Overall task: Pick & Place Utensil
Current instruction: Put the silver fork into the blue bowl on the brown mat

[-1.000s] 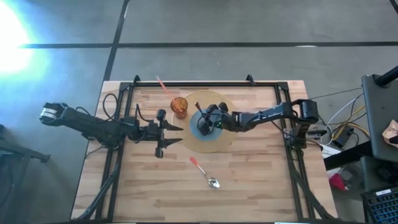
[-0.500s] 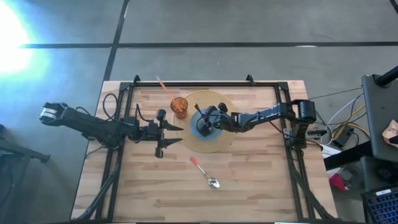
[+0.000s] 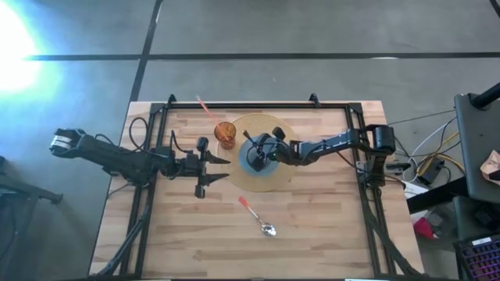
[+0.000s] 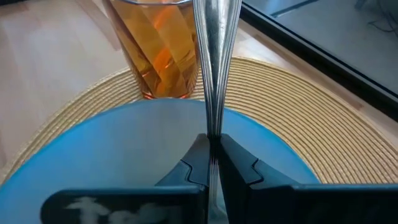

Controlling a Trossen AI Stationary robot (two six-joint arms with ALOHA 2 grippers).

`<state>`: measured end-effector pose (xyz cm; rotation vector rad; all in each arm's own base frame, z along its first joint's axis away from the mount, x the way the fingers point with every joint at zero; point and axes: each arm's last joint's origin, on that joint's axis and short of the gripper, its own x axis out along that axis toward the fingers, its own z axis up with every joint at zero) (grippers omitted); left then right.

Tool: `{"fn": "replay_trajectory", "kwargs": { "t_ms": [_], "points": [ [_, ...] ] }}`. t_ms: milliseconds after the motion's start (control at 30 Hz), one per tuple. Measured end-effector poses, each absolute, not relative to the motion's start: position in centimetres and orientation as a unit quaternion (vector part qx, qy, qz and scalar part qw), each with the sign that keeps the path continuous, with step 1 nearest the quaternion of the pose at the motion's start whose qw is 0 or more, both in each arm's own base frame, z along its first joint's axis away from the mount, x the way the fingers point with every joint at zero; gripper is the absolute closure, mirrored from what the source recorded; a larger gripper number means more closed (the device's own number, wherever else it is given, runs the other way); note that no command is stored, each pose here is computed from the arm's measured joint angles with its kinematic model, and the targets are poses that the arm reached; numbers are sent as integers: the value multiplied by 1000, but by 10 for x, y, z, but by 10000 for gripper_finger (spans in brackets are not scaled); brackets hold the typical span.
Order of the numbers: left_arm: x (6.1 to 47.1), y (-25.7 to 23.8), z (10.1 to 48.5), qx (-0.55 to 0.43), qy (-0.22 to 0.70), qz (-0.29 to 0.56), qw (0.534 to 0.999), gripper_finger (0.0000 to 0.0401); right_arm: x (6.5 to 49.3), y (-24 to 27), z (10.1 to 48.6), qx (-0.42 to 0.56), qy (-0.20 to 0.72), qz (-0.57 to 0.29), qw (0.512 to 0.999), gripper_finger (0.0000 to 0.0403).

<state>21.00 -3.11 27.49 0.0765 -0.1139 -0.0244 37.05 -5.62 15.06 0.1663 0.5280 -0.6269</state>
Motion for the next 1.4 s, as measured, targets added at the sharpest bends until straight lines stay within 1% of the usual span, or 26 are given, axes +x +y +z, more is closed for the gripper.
{"fn": "replay_trajectory", "kwargs": {
  "t_ms": [800, 1000, 1400],
  "points": [
    [210, -31, 275, 38, -57, -12, 998, 227, 368, -58, 147, 68, 269, -303, 912, 390],
    [210, -31, 275, 38, -57, -12, 998, 227, 368, -58, 145, 91, 263, -310, 909, 390],
    [210, -31, 275, 38, -57, -12, 998, 227, 368, -58, 146, 107, 252, -314, 909, 390]
  ]
}}
